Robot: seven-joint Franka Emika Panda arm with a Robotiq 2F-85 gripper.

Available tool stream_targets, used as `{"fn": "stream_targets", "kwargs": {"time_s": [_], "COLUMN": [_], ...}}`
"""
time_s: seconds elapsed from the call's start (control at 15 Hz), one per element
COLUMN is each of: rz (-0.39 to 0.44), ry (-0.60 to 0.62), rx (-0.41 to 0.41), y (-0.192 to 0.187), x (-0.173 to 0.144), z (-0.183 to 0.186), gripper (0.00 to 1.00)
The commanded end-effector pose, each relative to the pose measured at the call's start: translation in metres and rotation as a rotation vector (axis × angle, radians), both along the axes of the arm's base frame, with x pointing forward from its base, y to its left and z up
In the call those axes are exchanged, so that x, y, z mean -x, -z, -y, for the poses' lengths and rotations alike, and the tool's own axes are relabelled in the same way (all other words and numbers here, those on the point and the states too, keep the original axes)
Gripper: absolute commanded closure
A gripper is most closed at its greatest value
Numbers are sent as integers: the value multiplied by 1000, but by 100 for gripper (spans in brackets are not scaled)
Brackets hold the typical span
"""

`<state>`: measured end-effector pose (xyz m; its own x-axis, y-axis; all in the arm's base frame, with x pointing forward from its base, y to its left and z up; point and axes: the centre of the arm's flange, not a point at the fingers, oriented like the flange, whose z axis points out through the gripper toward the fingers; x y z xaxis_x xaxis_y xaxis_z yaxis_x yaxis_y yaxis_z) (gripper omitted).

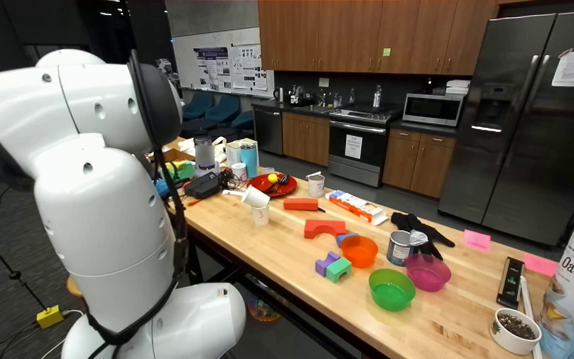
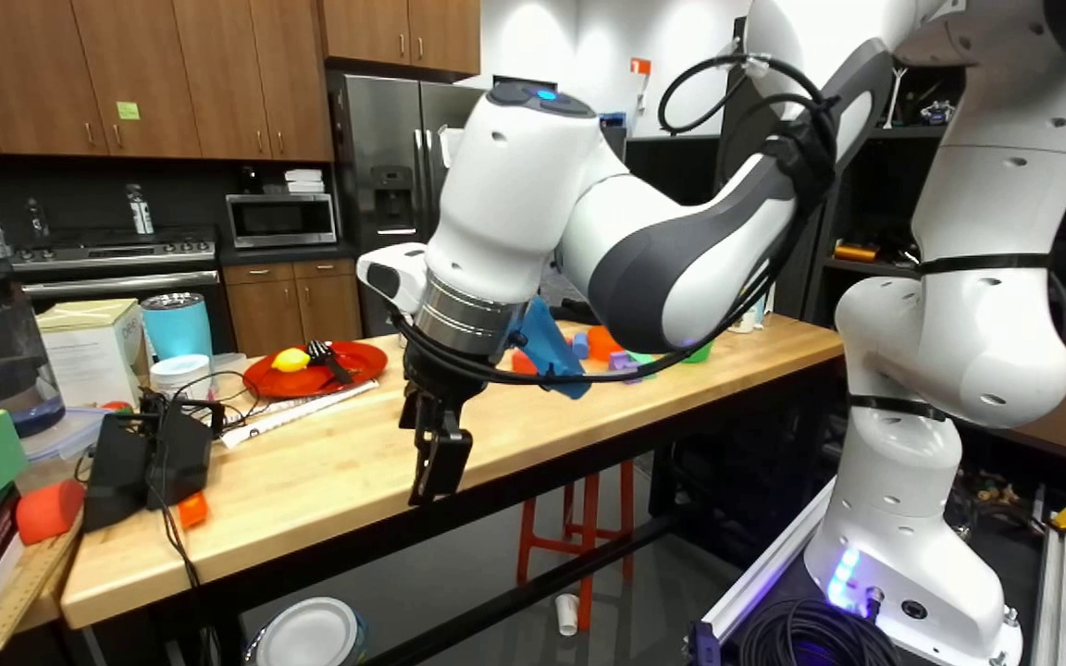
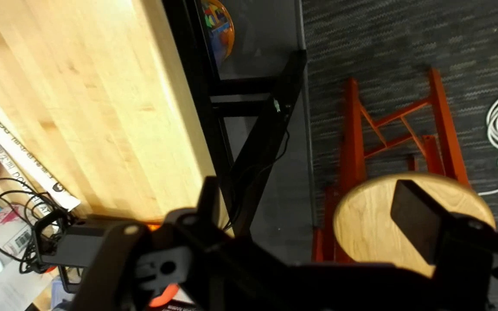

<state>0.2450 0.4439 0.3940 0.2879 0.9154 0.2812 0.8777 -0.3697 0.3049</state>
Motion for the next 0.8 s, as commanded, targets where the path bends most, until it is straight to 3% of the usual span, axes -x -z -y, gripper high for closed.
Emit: {"fn": "stream_targets", "kwargs": {"time_s": [0.0, 0.53, 0.73], "rz": [12, 78, 100], "ry": [-169, -520, -599], "rx": [104, 311, 335], "y": [-46, -96, -121], "x": [-52, -145, -183], "z": [48, 84, 109], "gripper": [0, 0, 0]}}
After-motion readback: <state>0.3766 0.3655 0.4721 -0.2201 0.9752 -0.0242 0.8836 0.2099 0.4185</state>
